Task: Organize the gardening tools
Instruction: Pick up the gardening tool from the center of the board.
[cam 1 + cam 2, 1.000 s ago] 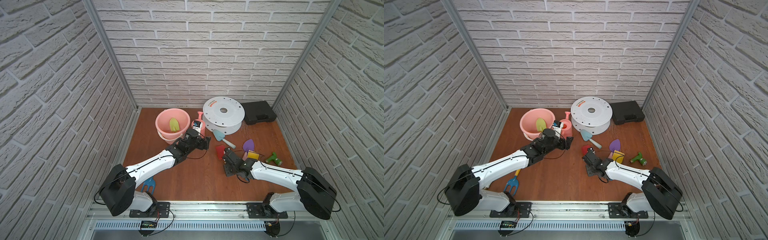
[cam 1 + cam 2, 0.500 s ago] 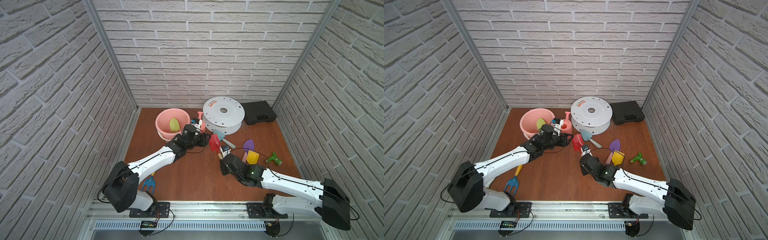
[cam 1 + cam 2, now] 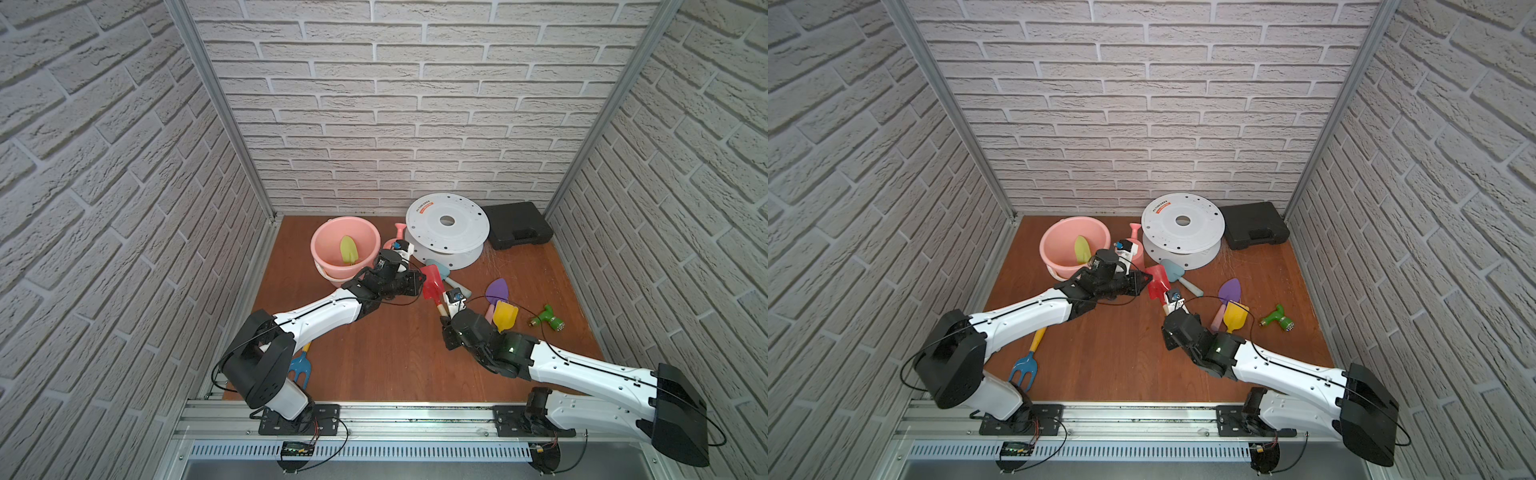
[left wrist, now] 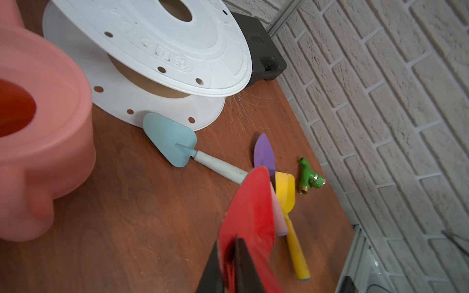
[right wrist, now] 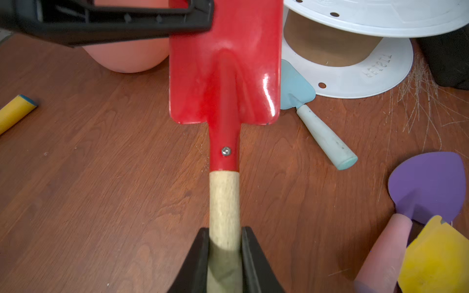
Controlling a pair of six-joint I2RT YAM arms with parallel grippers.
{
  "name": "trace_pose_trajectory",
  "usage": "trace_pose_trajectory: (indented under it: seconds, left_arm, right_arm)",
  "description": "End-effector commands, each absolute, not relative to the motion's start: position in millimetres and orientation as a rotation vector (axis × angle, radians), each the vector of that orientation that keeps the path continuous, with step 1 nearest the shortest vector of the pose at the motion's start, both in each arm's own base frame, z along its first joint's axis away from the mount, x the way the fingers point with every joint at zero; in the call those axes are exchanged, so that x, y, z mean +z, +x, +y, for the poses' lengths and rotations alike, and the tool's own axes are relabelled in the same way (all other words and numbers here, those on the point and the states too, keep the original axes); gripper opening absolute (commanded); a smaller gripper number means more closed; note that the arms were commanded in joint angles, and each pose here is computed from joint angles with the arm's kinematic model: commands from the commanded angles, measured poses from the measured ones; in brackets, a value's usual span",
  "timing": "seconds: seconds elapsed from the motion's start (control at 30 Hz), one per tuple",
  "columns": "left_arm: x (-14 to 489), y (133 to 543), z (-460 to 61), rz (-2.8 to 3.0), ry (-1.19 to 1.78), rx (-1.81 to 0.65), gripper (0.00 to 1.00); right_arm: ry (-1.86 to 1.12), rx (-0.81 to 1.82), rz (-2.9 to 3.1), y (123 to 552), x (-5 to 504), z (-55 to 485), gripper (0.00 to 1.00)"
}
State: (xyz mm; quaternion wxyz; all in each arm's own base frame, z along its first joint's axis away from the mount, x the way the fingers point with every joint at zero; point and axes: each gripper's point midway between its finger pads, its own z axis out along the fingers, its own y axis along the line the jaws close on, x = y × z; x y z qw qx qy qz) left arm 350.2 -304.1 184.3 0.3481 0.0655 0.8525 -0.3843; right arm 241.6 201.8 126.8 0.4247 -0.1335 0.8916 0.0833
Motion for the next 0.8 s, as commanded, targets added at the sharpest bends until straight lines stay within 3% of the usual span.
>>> trace_pose_trajectory:
  seconds: [0.0,0.07,0.1,0.33,0.67,0.77]
  left_arm:
    - [196,356,-311,2.149,0.218,-1.002,0.0]
    - [199,356,-312,2.142,0.227,-1.004,0.0]
    - [201,356,-312,2.138,0.232,-1.001,0.0]
    - [236,354,-296,2.082,0.332,-0.865,0.0]
    - [325,356,-230,1.849,0.354,-0.474,0.0]
    - [354,359,-202,1.803,0.319,-0.343,0.0]
  right_arm:
    - [-0.309,0.26,2.149,247,145,208,0.03]
    - [-0.312,0.268,2.145,246,146,209,0.11]
    - [-0.314,0.271,2.143,245,146,209,0.24]
    - [-0.308,0.307,2.111,242,155,207,0.79]
    - [-0.342,0.348,2.102,234,161,211,0.91]
    - [-0.361,0.364,2.091,231,163,213,1.0]
